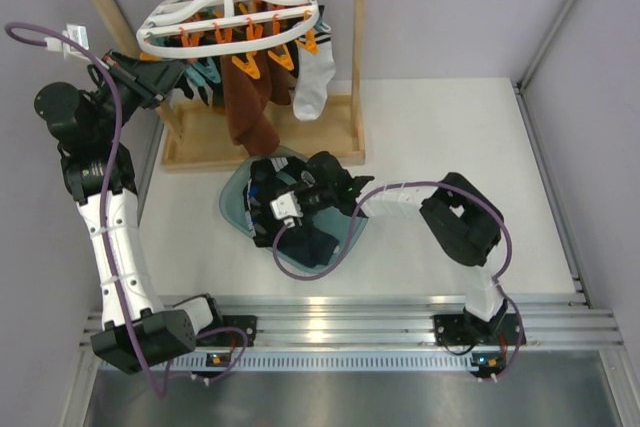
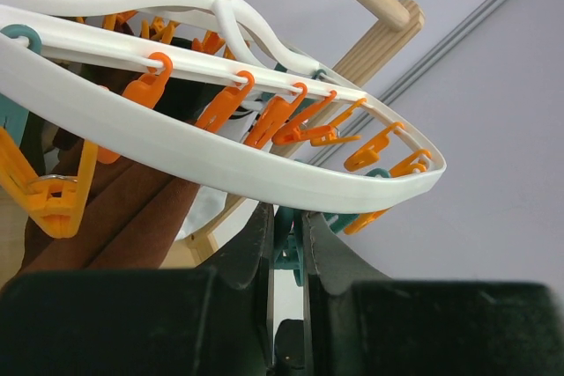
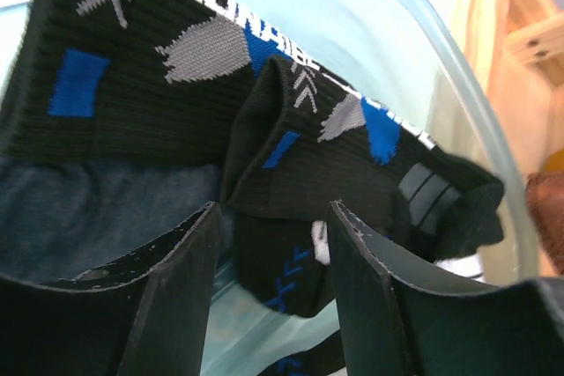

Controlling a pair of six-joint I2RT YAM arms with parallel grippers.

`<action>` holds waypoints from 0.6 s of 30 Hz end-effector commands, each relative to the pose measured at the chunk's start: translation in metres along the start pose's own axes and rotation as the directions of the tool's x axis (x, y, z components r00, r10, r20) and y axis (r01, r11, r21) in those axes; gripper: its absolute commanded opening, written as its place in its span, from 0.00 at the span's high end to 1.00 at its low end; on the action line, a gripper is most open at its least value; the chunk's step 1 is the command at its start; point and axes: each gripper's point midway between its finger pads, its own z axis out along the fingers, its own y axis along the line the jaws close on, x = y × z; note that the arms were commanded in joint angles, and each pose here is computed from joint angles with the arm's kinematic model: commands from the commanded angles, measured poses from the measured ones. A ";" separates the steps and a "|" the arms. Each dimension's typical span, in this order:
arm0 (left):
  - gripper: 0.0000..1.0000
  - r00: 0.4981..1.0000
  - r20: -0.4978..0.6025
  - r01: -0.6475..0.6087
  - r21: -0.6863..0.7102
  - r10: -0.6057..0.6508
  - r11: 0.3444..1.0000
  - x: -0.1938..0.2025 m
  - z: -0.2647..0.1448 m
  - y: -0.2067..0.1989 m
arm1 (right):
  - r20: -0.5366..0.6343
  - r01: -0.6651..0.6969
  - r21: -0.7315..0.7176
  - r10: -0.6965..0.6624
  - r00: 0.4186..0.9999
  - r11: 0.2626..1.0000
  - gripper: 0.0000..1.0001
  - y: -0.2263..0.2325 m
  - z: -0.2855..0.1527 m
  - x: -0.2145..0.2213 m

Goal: Clip the socks to the hanger
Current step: Adjust the sock in the bin.

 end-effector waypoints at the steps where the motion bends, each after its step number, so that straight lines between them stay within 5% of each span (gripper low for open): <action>1: 1.00 1.000 0.012 0.001 -0.010 -0.001 1.000 -0.001 0.003 0.005 | 0.066 0.211 0.061 -0.215 0.974 0.975 0.48 -0.023 0.008 -0.022; 18: 1.00 1.000 0.005 0.009 -0.014 -0.009 1.000 0.001 0.005 0.009 | 0.047 0.333 -0.042 -0.331 0.943 0.942 0.32 0.008 0.022 0.000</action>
